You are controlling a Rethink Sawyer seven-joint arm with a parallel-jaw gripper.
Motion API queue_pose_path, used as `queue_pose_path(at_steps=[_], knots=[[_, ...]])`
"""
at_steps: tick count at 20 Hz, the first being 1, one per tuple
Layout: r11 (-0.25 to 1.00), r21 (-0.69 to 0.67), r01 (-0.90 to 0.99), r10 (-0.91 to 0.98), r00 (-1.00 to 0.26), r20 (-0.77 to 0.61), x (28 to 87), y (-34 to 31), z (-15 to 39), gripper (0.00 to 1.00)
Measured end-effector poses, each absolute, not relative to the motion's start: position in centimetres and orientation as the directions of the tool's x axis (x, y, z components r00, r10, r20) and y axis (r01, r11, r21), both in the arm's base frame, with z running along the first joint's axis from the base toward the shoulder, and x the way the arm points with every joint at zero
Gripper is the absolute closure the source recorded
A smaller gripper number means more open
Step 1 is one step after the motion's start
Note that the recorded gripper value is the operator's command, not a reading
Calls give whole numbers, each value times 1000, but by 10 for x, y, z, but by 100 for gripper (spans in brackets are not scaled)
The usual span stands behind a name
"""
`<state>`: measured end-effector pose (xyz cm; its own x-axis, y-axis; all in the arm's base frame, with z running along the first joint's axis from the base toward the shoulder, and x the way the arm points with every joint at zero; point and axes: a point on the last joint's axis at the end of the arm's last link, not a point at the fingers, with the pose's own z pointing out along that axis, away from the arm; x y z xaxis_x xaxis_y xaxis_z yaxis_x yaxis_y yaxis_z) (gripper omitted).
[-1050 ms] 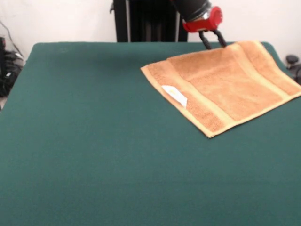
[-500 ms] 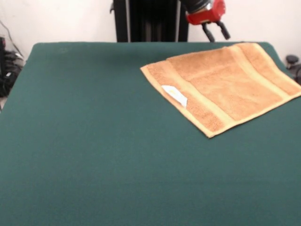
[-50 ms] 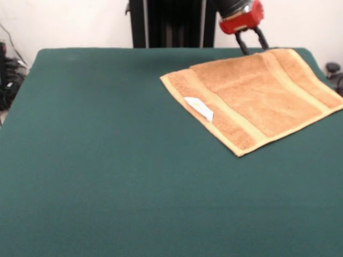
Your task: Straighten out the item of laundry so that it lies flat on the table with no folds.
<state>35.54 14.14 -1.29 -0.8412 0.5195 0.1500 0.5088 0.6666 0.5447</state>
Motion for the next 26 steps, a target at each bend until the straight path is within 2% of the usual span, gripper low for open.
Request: queue_pose_path(at_steps=[6, 15, 16, 26], knots=[[698, 566, 438, 497, -866, 57, 346, 154, -39, 0], [700, 591, 401, 479, -878, 30, 331, 156, -46, 0], [702, 587, 402, 478, -878, 29, 331, 155, -47, 100], [721, 569, 395, 468, -884, 20, 328, 153, -55, 100]])
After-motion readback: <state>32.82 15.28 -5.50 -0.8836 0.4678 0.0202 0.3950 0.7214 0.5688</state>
